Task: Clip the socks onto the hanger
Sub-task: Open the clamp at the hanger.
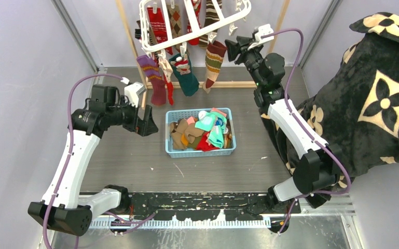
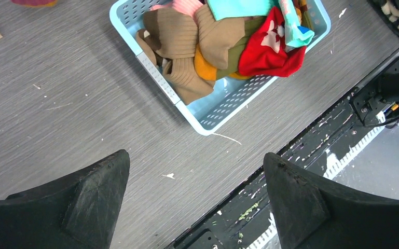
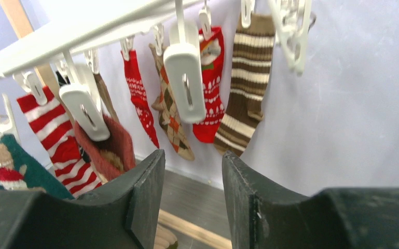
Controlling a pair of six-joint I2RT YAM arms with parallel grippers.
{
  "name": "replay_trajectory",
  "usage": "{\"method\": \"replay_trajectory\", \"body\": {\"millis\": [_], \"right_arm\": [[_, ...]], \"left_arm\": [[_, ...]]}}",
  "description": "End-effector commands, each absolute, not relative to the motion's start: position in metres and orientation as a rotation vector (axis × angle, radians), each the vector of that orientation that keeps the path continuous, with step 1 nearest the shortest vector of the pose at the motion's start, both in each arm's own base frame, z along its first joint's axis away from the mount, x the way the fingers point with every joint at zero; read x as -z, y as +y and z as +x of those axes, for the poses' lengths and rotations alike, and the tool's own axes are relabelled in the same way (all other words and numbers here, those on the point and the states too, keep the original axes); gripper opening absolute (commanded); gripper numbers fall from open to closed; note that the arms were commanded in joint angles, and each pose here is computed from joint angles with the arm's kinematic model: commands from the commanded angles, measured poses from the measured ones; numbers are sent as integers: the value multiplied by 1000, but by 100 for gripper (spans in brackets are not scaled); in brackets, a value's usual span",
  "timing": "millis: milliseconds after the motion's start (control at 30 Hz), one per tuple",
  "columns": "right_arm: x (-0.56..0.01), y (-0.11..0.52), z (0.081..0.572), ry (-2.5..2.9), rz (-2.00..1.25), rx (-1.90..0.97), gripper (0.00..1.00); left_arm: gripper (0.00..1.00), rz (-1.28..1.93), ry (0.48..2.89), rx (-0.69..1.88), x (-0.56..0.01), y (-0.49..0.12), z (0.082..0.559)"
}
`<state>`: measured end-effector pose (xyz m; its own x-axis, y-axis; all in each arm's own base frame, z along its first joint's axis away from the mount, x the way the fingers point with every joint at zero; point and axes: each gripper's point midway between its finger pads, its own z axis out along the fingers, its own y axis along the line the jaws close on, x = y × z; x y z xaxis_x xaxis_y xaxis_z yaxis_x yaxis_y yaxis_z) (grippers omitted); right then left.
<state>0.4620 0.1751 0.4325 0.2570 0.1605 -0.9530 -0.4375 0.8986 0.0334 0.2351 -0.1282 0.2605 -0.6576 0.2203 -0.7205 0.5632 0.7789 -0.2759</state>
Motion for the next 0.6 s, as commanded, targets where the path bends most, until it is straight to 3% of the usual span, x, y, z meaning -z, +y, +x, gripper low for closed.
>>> {"method": "replay_trajectory", "body": {"millis": [0, 333, 433, 567], "right_arm": [[-501, 171, 451, 1036, -274, -409, 53], [-503, 180, 454, 995, -309, -448, 50], [-502, 182, 453, 994, -330, -448, 43], [-501, 183, 454, 990, -343, -441, 23]], "left_arm": [[99, 551, 2208, 681, -282, -134, 236], [99, 491, 2177, 701, -298, -137, 241], [99, 476, 2173, 701, -301, -137, 243], [99, 452, 2159, 708, -310, -138, 245]]}}
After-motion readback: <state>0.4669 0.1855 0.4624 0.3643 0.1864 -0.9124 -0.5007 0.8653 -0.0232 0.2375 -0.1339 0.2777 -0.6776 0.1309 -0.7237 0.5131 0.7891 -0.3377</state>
